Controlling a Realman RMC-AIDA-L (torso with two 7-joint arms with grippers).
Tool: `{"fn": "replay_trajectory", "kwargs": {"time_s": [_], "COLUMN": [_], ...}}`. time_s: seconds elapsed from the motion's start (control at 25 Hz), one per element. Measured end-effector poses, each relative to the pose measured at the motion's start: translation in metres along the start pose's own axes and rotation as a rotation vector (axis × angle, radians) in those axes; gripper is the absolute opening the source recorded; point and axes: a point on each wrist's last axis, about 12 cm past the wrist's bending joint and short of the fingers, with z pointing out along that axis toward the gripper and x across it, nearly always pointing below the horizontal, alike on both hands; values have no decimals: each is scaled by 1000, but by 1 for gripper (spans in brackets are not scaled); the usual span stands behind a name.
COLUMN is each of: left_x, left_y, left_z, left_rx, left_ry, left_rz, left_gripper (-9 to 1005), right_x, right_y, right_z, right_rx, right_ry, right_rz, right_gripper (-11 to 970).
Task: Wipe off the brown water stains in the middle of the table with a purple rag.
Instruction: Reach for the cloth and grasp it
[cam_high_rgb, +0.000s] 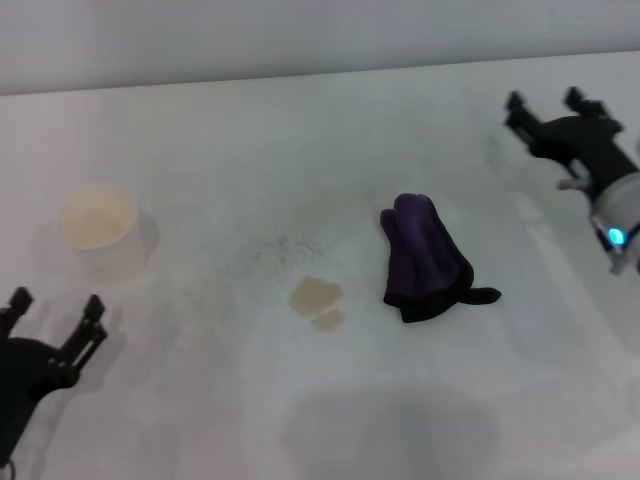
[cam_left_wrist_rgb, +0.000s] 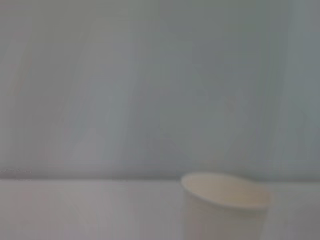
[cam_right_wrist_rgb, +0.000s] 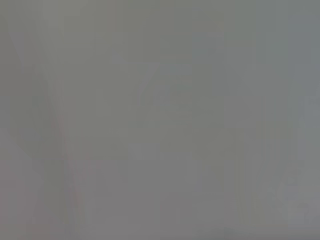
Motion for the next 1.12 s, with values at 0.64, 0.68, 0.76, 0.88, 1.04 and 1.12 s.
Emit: {"fn": "replay_trajectory", "kwargs": {"time_s": [0.64, 0.68, 0.76, 0.88, 1.04, 1.12], "left_x": [-17, -18, -20, -25, -32, -35], "left_y": [45, 48, 57, 66, 76, 80], "left_z": [-32, -31, -29, -24, -15, -6], "left_rx": [-255, -280, -325, -348, -369, -378], "left_ry": [-177, -187, -202, -220, -246, -248], "left_rz": [-101, -113, -152, -194, -194, -191], "left_gripper": [892, 892, 892, 892, 893, 893], "right_x": [-49, -56, -71, -89, -97, -96], "right_y": [19, 18, 20, 30, 50, 57], "right_z": [59, 65, 79, 94, 99, 97], "right_rx": [-306, -312, -330, -337, -342, -366], "right_ry": [135, 158, 211, 283, 336, 369], "right_rz": [1, -14, -51, -129, -245, -263], "right_gripper": [867, 867, 866, 865, 864, 863]}}
